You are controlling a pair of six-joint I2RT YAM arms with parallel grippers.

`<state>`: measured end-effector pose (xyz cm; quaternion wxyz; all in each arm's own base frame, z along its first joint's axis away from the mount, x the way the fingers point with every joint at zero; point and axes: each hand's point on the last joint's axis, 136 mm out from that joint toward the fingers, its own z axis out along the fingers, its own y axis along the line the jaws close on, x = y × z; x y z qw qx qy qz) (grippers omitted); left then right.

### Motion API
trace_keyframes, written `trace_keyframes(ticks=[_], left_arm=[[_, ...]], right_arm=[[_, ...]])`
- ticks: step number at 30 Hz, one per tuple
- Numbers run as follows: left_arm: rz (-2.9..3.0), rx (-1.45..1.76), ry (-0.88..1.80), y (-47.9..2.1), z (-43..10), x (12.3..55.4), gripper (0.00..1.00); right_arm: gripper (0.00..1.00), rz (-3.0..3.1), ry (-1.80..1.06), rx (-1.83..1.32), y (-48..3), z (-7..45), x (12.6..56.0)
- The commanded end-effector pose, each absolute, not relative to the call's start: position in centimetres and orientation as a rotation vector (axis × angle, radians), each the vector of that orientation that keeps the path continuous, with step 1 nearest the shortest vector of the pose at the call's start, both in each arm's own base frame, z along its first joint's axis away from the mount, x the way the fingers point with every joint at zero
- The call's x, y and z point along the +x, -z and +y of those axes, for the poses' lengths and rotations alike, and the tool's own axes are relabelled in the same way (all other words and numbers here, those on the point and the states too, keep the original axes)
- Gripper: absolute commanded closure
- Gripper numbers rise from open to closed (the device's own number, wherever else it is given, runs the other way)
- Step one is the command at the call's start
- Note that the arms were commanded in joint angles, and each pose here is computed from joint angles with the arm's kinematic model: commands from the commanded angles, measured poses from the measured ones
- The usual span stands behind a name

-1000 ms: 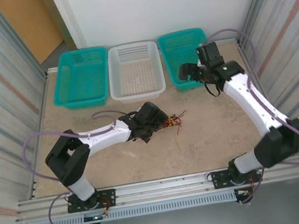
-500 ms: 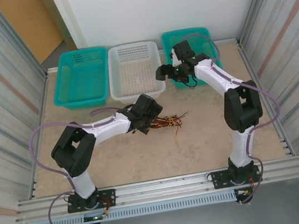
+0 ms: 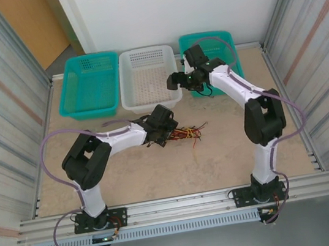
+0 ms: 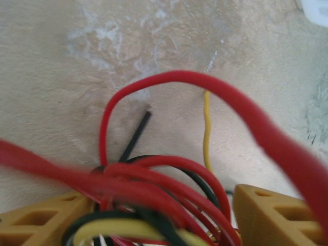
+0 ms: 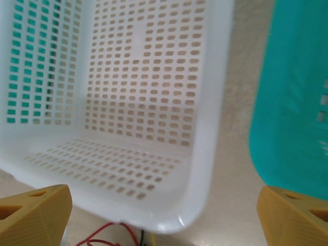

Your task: Untangle the cables

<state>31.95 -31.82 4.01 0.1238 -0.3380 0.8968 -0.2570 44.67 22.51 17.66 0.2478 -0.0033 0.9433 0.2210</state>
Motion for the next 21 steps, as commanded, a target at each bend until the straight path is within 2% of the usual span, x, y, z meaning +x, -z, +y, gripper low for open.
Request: trace_keyframes(ticks=[1,2,3,8,11,14,17,21], left_arm=[[2.643,-1.010,0.764,-2.8,-32.5,32.2,0.42],[2.640,-1.003,0.787,-2.9,-32.7,32.4,0.59],[2.636,-1.000,0.805,-3.0,-32.8,32.4,0.70],[2.521,-0.845,0.982,-7.2,-33.9,33.2,0.99],[2.344,-0.729,1.147,-12.1,-33.8,33.7,1.00],[2.150,-0.643,1.236,-17.8,-32.0,33.7,1.00],[2.036,-0.603,1.207,-23.4,-29.0,33.6,1.00],[1.969,-0.757,1.092,-28.6,-23.6,32.7,1.00]], right_arm=[[0.07,2.425,-0.501,-0.008,-24.7,20.2,41.3],[0.07,2.401,-0.486,-0.006,-25.7,19.7,40.0],[0.07,2.382,-0.472,-0.007,-26.4,19.3,39.0],[0.07,2.322,-0.337,-0.010,-28.6,16.7,33.1],[0.08,2.275,-0.326,0.009,-30.0,15.3,30.2],[0.09,2.233,-0.433,-0.006,-31.2,15.2,27.3],[0.11,2.162,-0.583,-0.119,-32.0,17.0,24.0],[0.14,2.052,-0.668,-0.283,-30.8,19.6,20.9]])
